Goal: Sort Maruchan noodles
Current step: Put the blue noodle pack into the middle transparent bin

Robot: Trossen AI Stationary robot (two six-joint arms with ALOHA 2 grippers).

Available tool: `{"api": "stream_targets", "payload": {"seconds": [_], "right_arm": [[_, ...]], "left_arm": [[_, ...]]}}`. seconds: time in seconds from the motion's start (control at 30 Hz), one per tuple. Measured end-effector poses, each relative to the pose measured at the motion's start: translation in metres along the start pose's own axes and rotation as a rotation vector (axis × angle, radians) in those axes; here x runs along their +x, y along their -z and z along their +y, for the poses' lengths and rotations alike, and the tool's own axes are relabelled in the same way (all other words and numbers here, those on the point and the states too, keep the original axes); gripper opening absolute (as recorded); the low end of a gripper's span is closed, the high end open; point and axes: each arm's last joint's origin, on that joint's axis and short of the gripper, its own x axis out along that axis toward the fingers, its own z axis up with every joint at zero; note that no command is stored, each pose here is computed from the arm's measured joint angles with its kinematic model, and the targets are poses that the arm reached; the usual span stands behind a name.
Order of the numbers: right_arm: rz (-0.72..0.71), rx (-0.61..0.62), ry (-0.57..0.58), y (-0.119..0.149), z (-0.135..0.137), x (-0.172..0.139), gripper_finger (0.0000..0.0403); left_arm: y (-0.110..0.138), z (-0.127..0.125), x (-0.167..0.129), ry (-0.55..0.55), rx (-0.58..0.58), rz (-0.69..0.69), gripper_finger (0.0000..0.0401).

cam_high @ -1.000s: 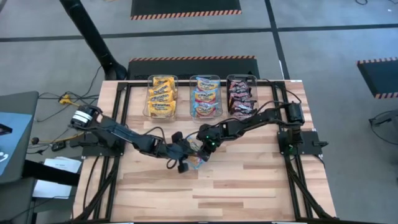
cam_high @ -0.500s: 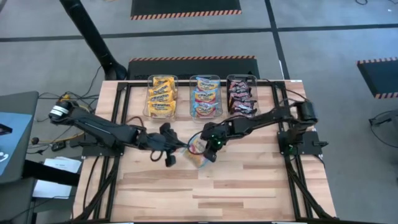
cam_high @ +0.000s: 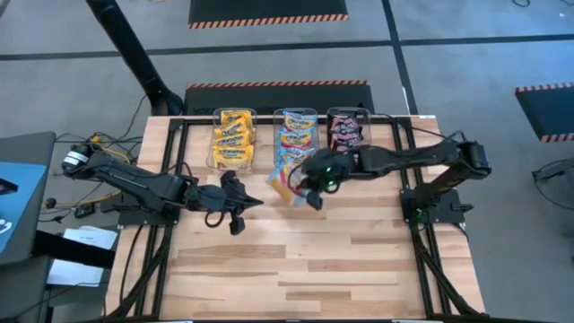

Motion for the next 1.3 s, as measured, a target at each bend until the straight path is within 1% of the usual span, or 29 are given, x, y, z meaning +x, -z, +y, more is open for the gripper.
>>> {"api": "stream_targets", "payload": {"seconds": [0.07,0.13,0.2,0.27,0.4,0.47,0.6,0.67,0.83,0.93,1.1,1.17,1.3], "right_arm": [[-0.011,-0.033,0.056,-0.002,-0.008,-0.012,0.0009],[-0.062,-0.078,0.102,-0.009,-0.015,-0.02,0.0009],[-0.062,-0.133,0.164,-0.01,-0.022,-0.029,0.0008],[-0.101,-0.189,0.207,-0.016,-0.028,-0.035,0.0008],[-0.122,-0.312,0.294,-0.021,-0.04,-0.041,0.0008],[-0.101,-0.385,0.339,-0.021,-0.046,-0.042,0.0008],[-0.062,-0.575,0.406,-0.023,-0.053,-0.044,0.0008],[-0.042,-0.671,0.425,-0.023,-0.053,-0.044,0.0008],[-0.015,-0.845,0.45,-0.025,-0.055,-0.044,0.0008],[0.027,-0.965,0.481,-0.025,-0.058,-0.035,0.0008],[0.123,-1.075,0.539,-0.022,-0.062,-0.025,0.0008],[0.191,-1.093,0.539,-0.015,-0.065,-0.02,0.0008],[0.21,-1.109,0.548,-0.015,-0.066,-0.015,0.0009]], "left_arm": [[0.0,0.0,0.0,-0.002,-0.001,0.001,0.0],[0.001,0.0,0.001,-0.008,0.0,0.01,0.0],[0.002,0.0,0.001,-0.01,0.0,0.012,0.0],[0.002,0.001,0.001,-0.012,0.002,0.018,0.0],[0.002,0.001,0.001,-0.013,-0.005,0.021,0.0],[0.002,0.001,0.001,-0.013,-0.005,0.022,0.0],[0.003,0.001,0.001,-0.016,-0.023,0.03,0.0],[0.004,0.001,0.001,-0.017,-0.025,0.032,0.0],[0.004,0.001,0.001,-0.019,-0.026,0.036,0.0],[0.004,0.002,0.001,-0.02,-0.031,0.038,0.0],[0.005,0.002,0.001,-0.025,-0.044,0.047,0.0],[0.005,0.002,0.001,-0.026,-0.045,0.045,0.0],[0.005,0.002,0.001,-0.027,-0.044,0.045,0.0]]}}
